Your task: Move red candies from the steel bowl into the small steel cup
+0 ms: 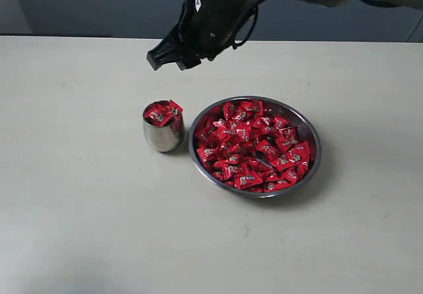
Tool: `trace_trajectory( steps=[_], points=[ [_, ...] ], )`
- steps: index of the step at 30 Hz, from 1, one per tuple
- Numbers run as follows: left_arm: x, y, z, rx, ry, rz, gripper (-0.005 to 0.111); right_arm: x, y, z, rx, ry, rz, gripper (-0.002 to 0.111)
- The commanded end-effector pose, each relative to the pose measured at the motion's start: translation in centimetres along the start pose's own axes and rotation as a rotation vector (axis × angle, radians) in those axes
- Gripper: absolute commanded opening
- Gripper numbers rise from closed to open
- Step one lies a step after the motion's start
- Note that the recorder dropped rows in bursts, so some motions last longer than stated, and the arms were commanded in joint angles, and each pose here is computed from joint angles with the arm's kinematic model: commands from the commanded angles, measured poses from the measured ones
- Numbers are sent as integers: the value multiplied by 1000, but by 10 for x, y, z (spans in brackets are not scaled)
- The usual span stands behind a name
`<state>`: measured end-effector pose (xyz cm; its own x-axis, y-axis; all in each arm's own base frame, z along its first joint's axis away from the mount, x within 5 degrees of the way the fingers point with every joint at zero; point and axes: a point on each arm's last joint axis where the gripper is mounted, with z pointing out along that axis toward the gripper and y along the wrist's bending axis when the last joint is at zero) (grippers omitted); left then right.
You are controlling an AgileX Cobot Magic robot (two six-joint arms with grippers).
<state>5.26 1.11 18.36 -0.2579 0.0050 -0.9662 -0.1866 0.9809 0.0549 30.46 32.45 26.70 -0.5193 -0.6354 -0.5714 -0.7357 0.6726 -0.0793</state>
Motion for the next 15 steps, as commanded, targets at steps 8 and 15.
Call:
trace_trajectory(
  steps=[8, 15],
  points=[
    [1, 0, 0, 5, -8, 2, 0, 40, -17, -58, 153, -109, 20, 40],
    [1, 0, 0, 5, -8, 2, 0, 75, -20, -94, 179, -106, 28, 16]
  ],
)
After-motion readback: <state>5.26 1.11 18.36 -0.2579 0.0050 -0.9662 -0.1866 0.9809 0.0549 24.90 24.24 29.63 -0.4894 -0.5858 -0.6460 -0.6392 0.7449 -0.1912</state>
